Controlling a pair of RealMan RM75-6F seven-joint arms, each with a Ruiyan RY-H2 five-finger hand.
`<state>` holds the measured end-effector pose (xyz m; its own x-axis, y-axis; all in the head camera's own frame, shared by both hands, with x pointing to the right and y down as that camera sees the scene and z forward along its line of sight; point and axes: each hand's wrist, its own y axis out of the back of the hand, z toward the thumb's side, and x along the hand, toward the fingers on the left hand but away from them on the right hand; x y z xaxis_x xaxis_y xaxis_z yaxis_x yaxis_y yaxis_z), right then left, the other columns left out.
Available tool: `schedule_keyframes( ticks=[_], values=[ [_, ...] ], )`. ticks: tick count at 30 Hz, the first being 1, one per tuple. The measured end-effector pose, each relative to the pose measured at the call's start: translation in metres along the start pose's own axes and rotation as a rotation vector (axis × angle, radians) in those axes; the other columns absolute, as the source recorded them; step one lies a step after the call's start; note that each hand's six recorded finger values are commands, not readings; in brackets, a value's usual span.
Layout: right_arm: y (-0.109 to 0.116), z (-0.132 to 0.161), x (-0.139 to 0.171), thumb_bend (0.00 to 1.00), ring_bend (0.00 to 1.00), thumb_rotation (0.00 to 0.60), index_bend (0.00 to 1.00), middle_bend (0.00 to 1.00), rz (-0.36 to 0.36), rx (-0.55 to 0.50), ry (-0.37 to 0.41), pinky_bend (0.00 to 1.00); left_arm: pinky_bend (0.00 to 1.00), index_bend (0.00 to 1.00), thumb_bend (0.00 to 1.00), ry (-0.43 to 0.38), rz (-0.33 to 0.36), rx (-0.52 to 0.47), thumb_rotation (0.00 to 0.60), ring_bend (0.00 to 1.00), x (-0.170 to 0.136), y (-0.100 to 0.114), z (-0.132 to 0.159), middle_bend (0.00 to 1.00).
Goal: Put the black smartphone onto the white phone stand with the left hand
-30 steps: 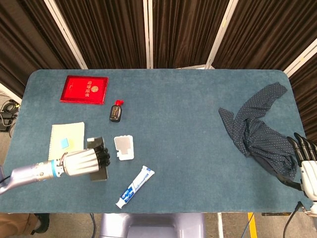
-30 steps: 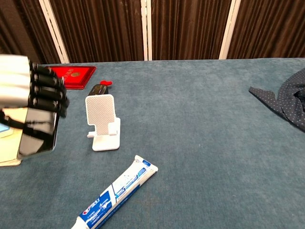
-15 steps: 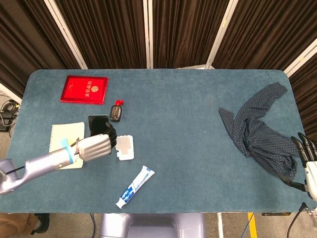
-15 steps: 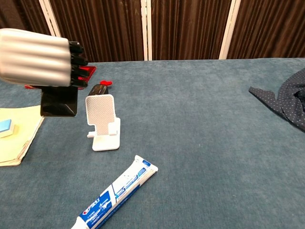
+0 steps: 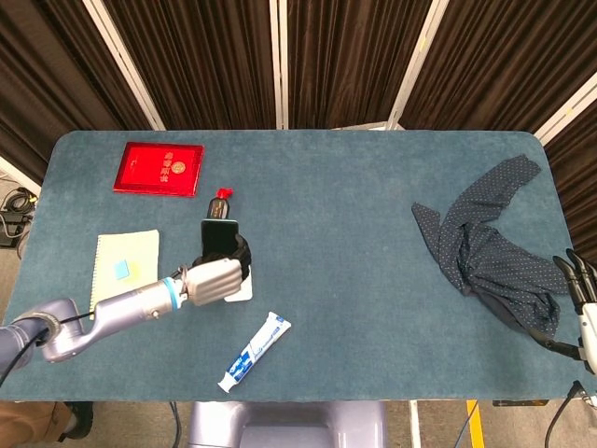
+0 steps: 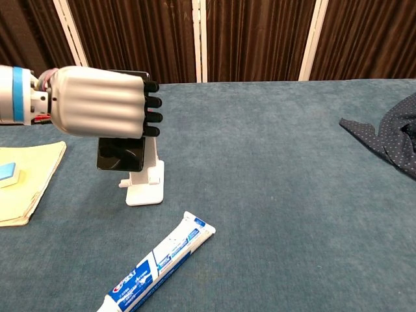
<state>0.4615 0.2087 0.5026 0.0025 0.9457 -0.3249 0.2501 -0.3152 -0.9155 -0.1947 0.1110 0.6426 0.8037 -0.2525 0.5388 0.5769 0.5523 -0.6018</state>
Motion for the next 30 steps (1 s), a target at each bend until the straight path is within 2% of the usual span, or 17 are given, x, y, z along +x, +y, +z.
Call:
schedule_keyframes(
  ticks=[8, 21, 30],
  values=[
    [0.0, -0.001, 0.0, 0.0, 0.0, 0.6, 0.0, 0.0, 0.002, -0.007, -0.001, 0.0, 0.32, 0.48, 0.03, -0.004, -0.02, 0.011, 0.6, 0.34, 0.004, -0.004, 0.009, 0.36],
    [0.002, -0.003, -0.001, 0.0, 0.0, 0.6, 0.0, 0.0, 0.0, -0.017, -0.005, 0.0, 0.31, 0.48, 0.03, 0.049, 0.005, 0.005, 0.6, 0.34, 0.017, 0.006, 0.01, 0.36],
    [0.003, -0.004, 0.0, 0.0, 0.0, 0.6, 0.0, 0.0, -0.001, -0.021, -0.004, 0.0, 0.31, 0.48, 0.02, 0.073, -0.005, 0.018, 0.6, 0.34, 0.019, 0.008, 0.01, 0.36]
  ],
)
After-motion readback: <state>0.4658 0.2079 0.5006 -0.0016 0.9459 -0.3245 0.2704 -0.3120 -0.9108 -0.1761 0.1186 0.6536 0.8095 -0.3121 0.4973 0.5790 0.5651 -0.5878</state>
